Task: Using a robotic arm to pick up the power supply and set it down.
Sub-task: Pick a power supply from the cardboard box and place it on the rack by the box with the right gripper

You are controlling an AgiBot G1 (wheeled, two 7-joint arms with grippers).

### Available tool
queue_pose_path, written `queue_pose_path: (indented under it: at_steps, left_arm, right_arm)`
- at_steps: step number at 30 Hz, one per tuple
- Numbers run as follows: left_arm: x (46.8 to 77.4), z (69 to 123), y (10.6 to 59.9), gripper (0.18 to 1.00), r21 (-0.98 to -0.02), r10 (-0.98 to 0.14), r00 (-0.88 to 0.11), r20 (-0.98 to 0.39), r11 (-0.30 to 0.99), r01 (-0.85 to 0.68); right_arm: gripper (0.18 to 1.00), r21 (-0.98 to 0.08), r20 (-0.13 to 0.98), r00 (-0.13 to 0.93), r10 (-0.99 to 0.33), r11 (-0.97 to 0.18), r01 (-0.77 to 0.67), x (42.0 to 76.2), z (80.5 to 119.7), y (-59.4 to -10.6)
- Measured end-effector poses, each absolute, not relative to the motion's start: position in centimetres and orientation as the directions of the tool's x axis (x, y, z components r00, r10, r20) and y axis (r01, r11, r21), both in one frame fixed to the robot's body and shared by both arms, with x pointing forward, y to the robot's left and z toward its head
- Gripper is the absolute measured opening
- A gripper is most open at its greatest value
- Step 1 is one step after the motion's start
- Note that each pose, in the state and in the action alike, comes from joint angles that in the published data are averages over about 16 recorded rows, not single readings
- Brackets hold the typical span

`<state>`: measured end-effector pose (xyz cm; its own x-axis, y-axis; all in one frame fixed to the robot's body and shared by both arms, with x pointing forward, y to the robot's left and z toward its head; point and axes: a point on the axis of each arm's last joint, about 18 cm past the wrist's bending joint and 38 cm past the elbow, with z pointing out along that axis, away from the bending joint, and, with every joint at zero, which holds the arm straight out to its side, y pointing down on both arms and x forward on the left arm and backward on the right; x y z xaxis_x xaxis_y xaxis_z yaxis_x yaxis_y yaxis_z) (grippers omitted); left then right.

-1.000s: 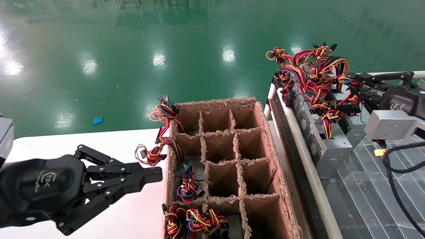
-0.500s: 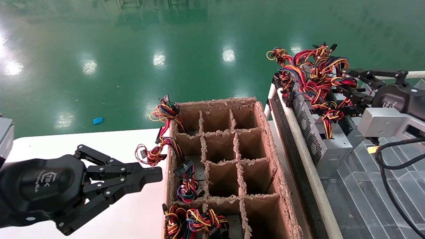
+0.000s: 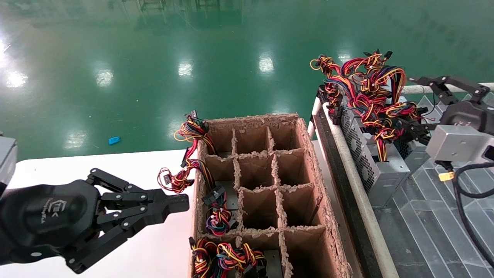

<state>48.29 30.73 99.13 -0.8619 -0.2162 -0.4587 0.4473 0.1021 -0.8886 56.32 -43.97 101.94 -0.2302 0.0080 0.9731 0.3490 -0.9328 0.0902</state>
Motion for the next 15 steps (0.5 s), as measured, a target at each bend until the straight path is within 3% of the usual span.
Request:
queue_pose_path:
  at_steps: [10,15]
  left_arm:
    - [48.29,99.13,30.73,0.191,-0.889,-0.216,-0.862,-0.459,0.102,0.447]
    - [48.29,99.13,30.73,0.191,-0.889,-0.216,-0.862,-0.459,0.102,0.447]
  right_arm:
    - [0.844,0.049,0.988,-0.153,-0.007,-0.931,0.363,55.78,101.75,-44.40]
    - [0.915,0.034,0.994,-0.105,-0.004,-0.932,0.360,55.55,101.43,-44.70]
